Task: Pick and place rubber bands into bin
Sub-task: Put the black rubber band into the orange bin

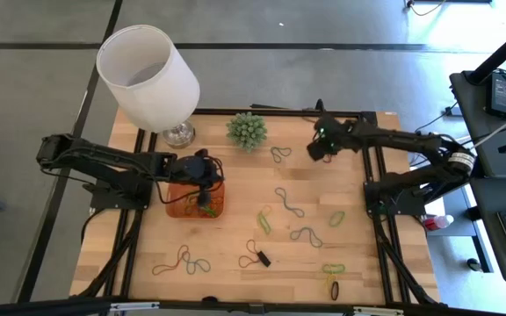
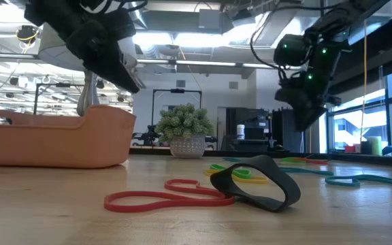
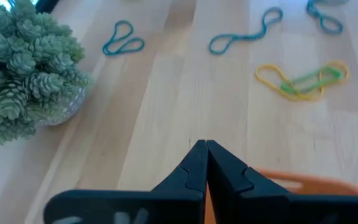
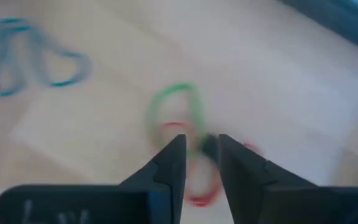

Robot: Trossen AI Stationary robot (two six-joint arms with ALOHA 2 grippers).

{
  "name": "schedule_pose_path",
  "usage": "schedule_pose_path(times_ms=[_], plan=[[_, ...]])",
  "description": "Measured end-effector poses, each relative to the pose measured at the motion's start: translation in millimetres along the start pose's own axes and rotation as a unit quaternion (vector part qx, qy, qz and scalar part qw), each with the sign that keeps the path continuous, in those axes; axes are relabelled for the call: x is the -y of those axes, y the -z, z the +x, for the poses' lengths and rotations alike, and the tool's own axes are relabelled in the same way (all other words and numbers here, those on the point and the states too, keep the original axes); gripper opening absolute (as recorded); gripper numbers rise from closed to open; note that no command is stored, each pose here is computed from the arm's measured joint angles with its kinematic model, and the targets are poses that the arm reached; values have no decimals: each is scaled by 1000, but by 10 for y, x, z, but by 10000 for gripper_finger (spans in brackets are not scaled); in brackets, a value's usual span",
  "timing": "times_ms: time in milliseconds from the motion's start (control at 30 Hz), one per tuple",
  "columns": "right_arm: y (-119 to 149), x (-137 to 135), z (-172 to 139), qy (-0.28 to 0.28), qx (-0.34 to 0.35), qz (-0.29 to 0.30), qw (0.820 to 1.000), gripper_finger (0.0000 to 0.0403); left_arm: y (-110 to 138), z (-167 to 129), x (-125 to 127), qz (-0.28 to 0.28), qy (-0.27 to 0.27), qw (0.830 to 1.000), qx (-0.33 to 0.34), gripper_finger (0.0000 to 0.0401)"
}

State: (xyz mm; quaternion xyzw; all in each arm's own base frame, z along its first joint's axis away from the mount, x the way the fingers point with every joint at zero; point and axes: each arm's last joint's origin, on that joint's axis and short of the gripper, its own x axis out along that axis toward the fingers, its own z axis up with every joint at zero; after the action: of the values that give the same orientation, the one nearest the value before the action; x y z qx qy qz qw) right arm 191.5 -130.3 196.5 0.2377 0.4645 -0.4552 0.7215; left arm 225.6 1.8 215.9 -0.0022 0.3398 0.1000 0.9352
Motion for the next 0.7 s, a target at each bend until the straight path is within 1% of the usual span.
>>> schedule_pose_path(times_ms=[133, 267, 400, 533, 633, 700], plan=[[-51, 234, 78, 16, -25, 45, 999, 133, -21, 12, 5, -10, 3, 1000, 26, 2], [-27, 359, 185, 34, -52, 66, 996, 175, -38, 10, 16, -21, 7, 999, 35, 3], [9, 391, 285, 43, -69, 73, 994, 217, -36, 5, 40, -27, 11, 999, 35, 2], [79, 407, 436, 53, -84, 100, 990, 251, -34, -1, 70, -24, 17, 999, 35, 5], [143, 416, 566, 43, -95, 105, 989, 263, -32, -5, 86, -22, 19, 999, 36, 4], [164, 413, 625, 37, -95, 105, 989, 263, -32, -4, 85, -24, 18, 999, 35, 2]])
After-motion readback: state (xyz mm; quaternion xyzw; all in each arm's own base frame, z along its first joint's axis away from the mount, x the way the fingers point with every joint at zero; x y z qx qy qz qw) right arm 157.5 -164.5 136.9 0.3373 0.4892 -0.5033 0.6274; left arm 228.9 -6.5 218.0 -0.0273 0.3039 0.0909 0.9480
